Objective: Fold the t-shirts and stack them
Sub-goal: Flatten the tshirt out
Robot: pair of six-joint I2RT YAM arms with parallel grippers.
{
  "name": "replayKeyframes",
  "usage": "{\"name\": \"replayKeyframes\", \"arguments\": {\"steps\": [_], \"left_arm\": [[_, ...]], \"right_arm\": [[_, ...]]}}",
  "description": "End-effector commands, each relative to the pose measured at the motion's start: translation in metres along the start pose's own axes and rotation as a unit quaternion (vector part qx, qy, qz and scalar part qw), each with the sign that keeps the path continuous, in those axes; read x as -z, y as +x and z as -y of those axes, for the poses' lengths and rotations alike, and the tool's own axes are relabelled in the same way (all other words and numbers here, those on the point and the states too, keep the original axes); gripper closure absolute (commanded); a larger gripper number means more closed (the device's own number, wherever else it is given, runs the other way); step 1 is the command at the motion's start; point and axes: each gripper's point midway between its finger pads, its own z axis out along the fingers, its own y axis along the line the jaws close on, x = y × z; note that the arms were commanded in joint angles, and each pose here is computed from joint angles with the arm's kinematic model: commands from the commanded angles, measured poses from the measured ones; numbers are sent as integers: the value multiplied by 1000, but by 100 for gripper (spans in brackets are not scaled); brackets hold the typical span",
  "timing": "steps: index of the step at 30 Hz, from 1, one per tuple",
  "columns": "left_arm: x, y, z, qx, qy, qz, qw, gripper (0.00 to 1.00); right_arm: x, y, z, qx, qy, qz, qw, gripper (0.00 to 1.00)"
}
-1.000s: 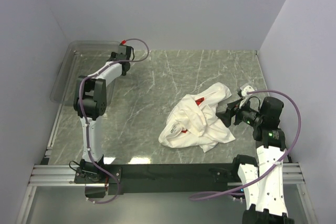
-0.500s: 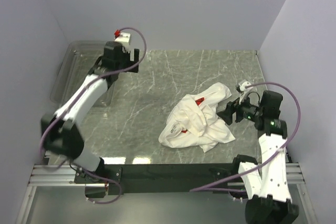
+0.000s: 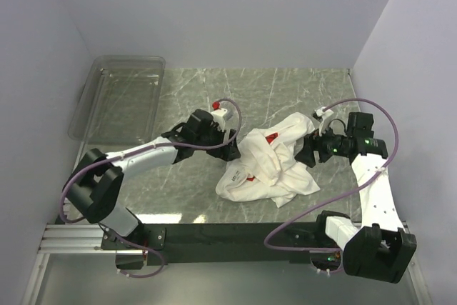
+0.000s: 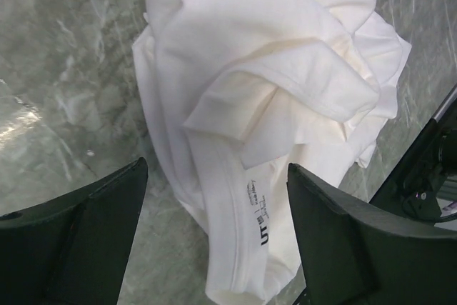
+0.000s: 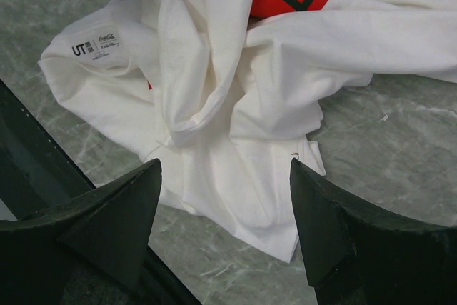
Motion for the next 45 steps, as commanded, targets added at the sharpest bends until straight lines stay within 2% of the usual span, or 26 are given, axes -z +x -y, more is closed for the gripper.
{"name": "replayKeyframes", "arguments": {"steps": [1, 7, 18, 21, 25, 30, 36, 38, 39, 41, 45], "left_arm": [[-9, -22, 27, 8, 35, 40, 999, 16], [-28, -7, 29, 19, 22, 17, 999, 19], [-47, -9, 9, -7, -36, 0, 999, 24], [-54, -11, 9, -19, -34, -11, 999, 27], [-62, -11, 11, -35, -26, -30, 999, 35], [-64, -9, 12, -60, -16, -40, 997, 36], [-79, 4, 13, -64, 7, -74, 995, 43], [-81, 4, 15, -65, 10, -75, 995, 53], [-83, 1, 15, -66, 10, -72, 995, 69], [-81, -2, 14, -66, 3, -69, 995, 82], [-61, -19, 14, -67, -25, -37, 997, 87]], "right_arm": [[-4, -7, 0, 5, 3, 10, 1000, 21], [-9, -10, -1, -1, -2, 13, 1000, 22], [-10, -10, -1, 4, -5, 9, 1000, 22], [-11, -9, 0, 5, -5, 9, 1000, 22], [-11, -9, 0, 6, -4, 8, 1000, 22], [-12, -8, 2, 6, -2, 6, 1000, 22], [-13, -7, 3, 5, -4, 4, 1000, 22], [-13, -7, 4, 7, -3, 4, 1000, 22], [-13, -7, 4, 7, -3, 4, 1000, 22], [-13, -6, 4, 9, -1, 1, 1000, 22], [-14, -2, 8, 11, 6, -6, 1000, 22]]}}
